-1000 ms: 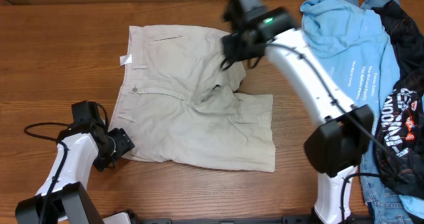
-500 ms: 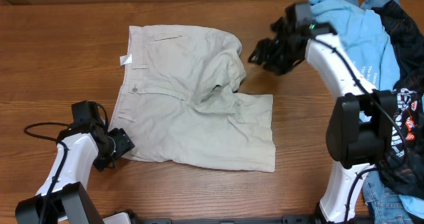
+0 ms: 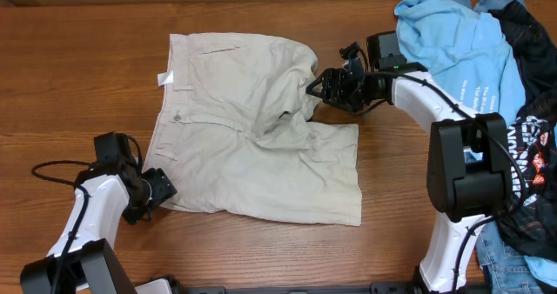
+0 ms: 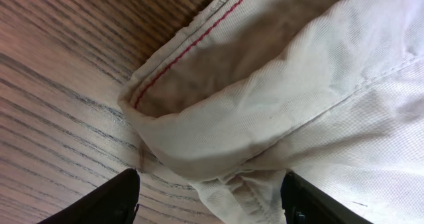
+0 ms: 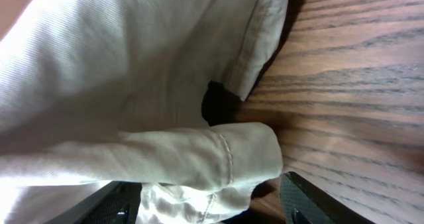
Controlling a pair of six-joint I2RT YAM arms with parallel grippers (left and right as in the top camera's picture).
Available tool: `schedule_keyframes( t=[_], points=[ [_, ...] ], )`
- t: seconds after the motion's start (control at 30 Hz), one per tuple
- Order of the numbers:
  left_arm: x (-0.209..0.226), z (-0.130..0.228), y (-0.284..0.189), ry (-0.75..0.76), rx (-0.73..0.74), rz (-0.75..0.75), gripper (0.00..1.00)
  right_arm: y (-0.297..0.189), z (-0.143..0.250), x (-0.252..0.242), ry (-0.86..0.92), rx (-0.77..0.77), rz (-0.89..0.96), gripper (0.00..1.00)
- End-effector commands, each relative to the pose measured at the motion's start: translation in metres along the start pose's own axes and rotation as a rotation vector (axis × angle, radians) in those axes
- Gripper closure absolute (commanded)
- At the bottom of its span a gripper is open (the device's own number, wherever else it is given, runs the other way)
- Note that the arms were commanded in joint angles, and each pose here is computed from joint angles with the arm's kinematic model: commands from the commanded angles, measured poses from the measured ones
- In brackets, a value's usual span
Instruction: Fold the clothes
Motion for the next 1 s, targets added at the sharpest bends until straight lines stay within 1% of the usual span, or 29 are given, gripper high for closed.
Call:
schedule_keyframes(
  t=[0.0,0.2,0.23,0.3,0.33,0.4,0.43,0.47,0.5,0.53,0.67,0.73,0.87,0.97],
  points=[
    [0.001,0.001,0.001,0.024,-0.003,-0.013,0.28,0.005,0.009,-0.004,0.044,0.014,-0.018,0.29],
    [0.001,0.001,0.001,0.024,-0.003,-0.013,0.28,0.009,0.01,-0.01,0.056,-0.013,-0.023,0.29],
    [0.001,0.001,0.001,0.024,-0.003,-0.012,0.28,0.009,0.009,-0.01,0.064,-0.017,-0.025,0.3],
    [0.001,0.001,0.001,0.024,-0.004,-0.012,0.28,0.009,0.008,-0.009,0.059,-0.021,-0.034,0.36],
    [0.001,0.001,0.001,0.024,-0.004,-0.012,0.28,0.01,0.008,-0.008,0.057,-0.022,-0.037,0.4],
    [0.001,0.001,0.001,0.024,-0.005,-0.012,0.28,0.01,0.007,-0.006,0.049,-0.021,-0.055,0.62],
    [0.001,0.001,0.001,0.024,-0.005,-0.012,0.28,0.009,0.007,-0.004,0.042,-0.019,-0.075,0.77],
    [0.001,0.001,0.001,0.024,-0.005,-0.012,0.28,0.009,0.006,-0.002,0.036,-0.019,-0.088,0.83],
    [0.001,0.001,0.001,0.024,-0.005,-0.012,0.28,0.009,0.006,0.0,0.028,-0.018,-0.104,0.94],
    [0.001,0.001,0.001,0.024,-0.005,-0.012,0.28,0.009,0.005,0.001,0.023,-0.018,-0.113,0.96],
    [0.001,0.001,0.001,0.024,-0.004,-0.012,0.28,0.006,0.003,0.001,0.022,-0.026,-0.115,0.96],
    [0.001,0.001,0.001,0.024,-0.004,-0.013,0.28,-0.004,-0.002,0.0,0.012,-0.052,-0.113,0.96],
    [0.001,0.001,0.001,0.024,-0.005,-0.013,0.28,-0.06,-0.029,0.013,-0.048,-0.172,-0.086,0.96],
    [0.001,0.001,0.001,0.024,-0.005,-0.012,0.28,-0.119,-0.049,0.023,-0.08,-0.319,0.105,0.96]
  ],
)
Point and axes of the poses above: each gripper's point midway between its finger pads, its own y axis out along the fingers, its own x axis along the line the jaws close on, z = x × y, the point moved 7 cm from there along -y, back along the fingers, and after that the axes turned 1 degree about -y, right-handed, at the moved point
